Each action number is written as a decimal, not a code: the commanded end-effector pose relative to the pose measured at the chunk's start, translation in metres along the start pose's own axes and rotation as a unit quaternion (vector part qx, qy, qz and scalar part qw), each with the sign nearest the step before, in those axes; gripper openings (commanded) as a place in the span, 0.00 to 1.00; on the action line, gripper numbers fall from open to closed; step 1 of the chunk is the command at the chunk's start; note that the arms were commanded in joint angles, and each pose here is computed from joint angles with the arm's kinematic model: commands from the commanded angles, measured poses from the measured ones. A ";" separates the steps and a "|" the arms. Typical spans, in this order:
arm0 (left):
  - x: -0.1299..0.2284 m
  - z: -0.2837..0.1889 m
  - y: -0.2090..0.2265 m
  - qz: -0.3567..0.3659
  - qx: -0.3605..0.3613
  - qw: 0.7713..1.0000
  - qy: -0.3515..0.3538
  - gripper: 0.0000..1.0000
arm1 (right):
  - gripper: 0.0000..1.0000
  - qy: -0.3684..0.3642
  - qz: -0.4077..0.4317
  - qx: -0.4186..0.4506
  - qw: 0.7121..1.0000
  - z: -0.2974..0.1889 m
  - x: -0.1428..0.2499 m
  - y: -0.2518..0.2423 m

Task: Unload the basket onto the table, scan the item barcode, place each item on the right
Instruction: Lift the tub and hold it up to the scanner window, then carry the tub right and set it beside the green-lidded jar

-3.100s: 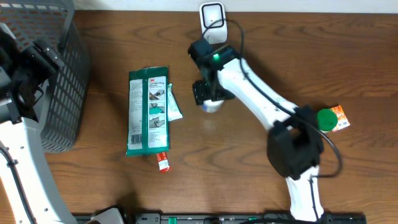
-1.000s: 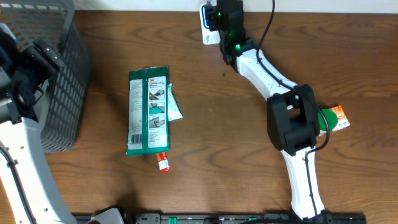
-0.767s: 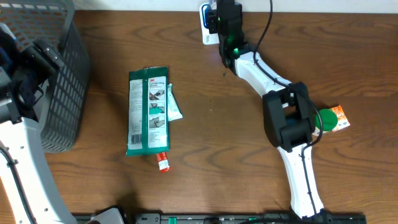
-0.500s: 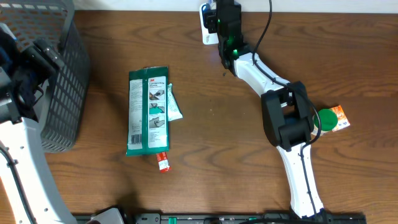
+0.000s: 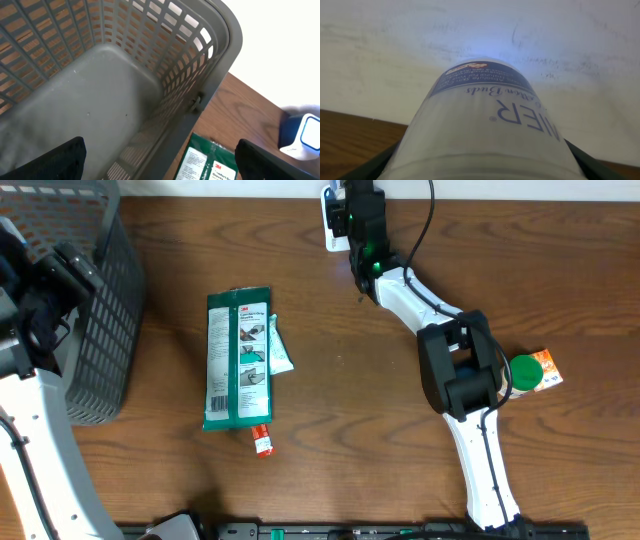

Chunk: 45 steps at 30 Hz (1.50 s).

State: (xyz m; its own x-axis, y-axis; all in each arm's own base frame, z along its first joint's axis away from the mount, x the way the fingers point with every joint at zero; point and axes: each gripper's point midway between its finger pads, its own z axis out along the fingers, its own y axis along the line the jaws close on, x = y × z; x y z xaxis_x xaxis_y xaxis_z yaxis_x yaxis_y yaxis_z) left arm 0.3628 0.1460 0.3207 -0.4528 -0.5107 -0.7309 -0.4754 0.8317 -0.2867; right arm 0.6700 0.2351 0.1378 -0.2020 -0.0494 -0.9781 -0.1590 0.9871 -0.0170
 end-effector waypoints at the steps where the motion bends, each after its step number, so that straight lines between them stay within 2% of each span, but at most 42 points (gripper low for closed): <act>1: -0.003 -0.002 0.001 -0.003 -0.002 1.000 -0.005 0.93 | 0.01 -0.036 0.006 -0.007 0.999 -0.019 -0.061 0.003; 3: -0.003 -0.002 0.001 -0.003 -0.002 1.000 -0.005 0.93 | 0.01 -0.041 0.007 -0.015 0.999 -0.040 -0.100 0.005; 6: -0.003 -0.002 0.001 -0.003 -0.002 1.000 -0.005 0.93 | 0.01 -0.017 0.000 -0.042 0.999 -0.076 -0.137 0.008; 9: -0.003 -0.002 0.001 -0.003 -0.002 1.000 -0.005 0.93 | 0.01 0.047 -0.011 -0.070 0.996 -0.124 -0.154 0.007; 11: -0.003 -0.002 0.001 -0.003 -0.002 1.000 -0.005 0.93 | 0.01 0.125 -0.024 -0.065 0.990 -0.177 -0.154 -0.009; 12: -0.003 -0.002 0.001 -0.003 -0.002 1.000 -0.005 0.93 | 0.01 0.193 -0.032 -0.054 0.979 -0.225 -0.146 -0.031; 16: -0.003 -0.002 0.001 -0.003 -0.002 1.000 -0.005 0.93 | 0.01 0.295 -0.034 -0.024 0.955 -0.301 -0.127 -0.075; 18: -0.003 -0.002 0.001 -0.003 -0.002 1.000 -0.005 0.93 | 0.01 0.326 -0.030 -0.011 0.945 -0.320 -0.118 -0.090; 24: -0.003 -0.002 0.001 -0.003 -0.002 1.000 -0.005 0.93 | 0.01 0.414 0.013 0.040 0.909 -0.349 -0.081 -0.130; 25: -0.003 -0.002 0.001 -0.003 -0.002 1.000 -0.005 0.93 | 0.01 0.453 0.037 0.064 0.888 -0.357 -0.057 -0.144; 27: -0.003 -0.002 0.001 -0.003 -0.002 1.000 -0.005 0.93 | 0.01 0.488 0.050 0.075 0.868 -0.363 -0.031 -0.150; 31: -0.003 -0.002 0.001 -0.003 -0.002 1.000 -0.005 0.93 | 0.01 0.550 0.071 0.057 0.830 -0.370 0.024 -0.146; 32: -0.003 -0.002 0.001 -0.003 -0.002 1.000 -0.005 0.93 | 0.01 0.580 0.074 0.057 0.809 -0.378 0.052 -0.145; 33: -0.003 -0.002 0.001 -0.003 -0.002 1.000 -0.005 0.93 | 0.01 0.592 0.073 0.062 0.800 -0.382 0.064 -0.148; 35: -0.003 -0.002 0.001 -0.003 -0.002 1.000 -0.005 0.93 | 0.01 0.603 0.086 0.088 0.788 -0.386 0.084 -0.157; 37: -0.003 -0.002 0.001 -0.003 -0.002 1.000 -0.005 0.93 | 0.01 0.591 0.120 0.092 0.792 -0.378 0.093 -0.164; 42: -0.003 -0.002 0.001 -0.003 -0.002 1.000 -0.005 0.93 | 0.01 0.486 0.230 0.015 0.843 -0.330 0.065 -0.171; 45: -0.003 -0.002 0.001 -0.003 -0.002 1.000 -0.005 0.93 | 0.01 0.427 0.291 0.086 0.852 -0.317 0.055 -0.220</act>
State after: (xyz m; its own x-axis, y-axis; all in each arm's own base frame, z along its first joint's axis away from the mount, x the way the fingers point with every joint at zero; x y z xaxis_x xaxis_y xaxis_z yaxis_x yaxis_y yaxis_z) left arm 0.3632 0.1462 0.3204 -0.4530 -0.5108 -0.7306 -0.4755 0.8317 -0.2867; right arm 0.3756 -0.0086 0.1379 -0.9159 0.2741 -0.2933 0.2132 0.9512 0.2232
